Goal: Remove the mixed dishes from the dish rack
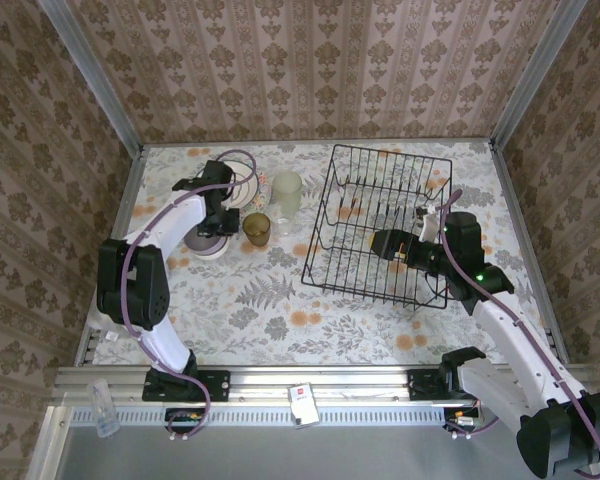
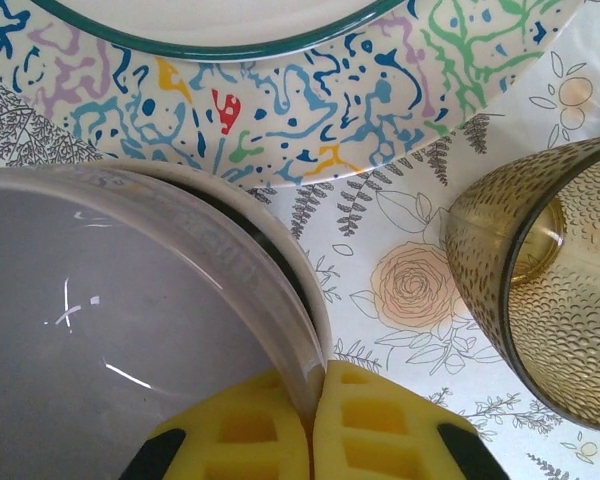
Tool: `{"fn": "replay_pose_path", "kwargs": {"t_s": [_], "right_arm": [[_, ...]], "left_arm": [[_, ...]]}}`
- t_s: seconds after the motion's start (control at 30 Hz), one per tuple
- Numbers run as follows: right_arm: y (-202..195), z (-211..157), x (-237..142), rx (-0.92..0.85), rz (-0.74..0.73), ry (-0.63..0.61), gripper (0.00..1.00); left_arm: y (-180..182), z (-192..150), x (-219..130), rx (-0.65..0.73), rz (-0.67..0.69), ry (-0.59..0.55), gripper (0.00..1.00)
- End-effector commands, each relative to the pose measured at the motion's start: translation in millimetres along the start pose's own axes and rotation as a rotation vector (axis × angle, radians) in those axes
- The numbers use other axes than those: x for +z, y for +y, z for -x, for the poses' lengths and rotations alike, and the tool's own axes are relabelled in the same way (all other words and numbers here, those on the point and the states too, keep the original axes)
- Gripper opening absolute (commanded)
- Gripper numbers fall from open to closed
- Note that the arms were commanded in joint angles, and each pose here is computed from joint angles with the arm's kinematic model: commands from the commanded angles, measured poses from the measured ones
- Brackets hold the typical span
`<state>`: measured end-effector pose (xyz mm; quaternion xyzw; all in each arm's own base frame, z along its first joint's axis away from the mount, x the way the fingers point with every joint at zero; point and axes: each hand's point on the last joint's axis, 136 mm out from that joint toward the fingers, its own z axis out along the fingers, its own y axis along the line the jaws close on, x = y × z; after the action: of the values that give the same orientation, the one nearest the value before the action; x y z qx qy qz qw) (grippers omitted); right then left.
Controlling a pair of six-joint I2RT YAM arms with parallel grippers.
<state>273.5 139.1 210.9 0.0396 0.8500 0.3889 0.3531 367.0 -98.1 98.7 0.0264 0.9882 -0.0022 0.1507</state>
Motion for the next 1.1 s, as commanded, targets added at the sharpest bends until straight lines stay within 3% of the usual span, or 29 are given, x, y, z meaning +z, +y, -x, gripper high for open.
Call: {"fn": "replay_pose_path", "kwargs": {"t_s": [0.0, 0.17, 0.87, 1.07], "right_arm": [[-0.2, -0.6, 1.1, 0.003, -0.001, -0.004, 1.00], [-2.3, -1.7, 1.1, 0.006, -0.008, -0.005, 1.00], [-1.5, -0.9, 0.6, 0.002, -0.010, -0.008, 1.00], [-0.4, 0.6, -0.4, 0.001, -0.010, -0.011, 1.00]], "left_arm": [[4.5, 5.9, 1.6, -0.009, 0.041, -0.022, 0.00], [6.0, 8.0, 3.2, -0.004, 0.063, -0.020, 0.00], [5.1, 10.4, -8.8, 0.003, 0.068, -0.045, 0.26], [4.1, 17.0, -26.9, 0.009, 0.063, -0.090, 0.54]]}}
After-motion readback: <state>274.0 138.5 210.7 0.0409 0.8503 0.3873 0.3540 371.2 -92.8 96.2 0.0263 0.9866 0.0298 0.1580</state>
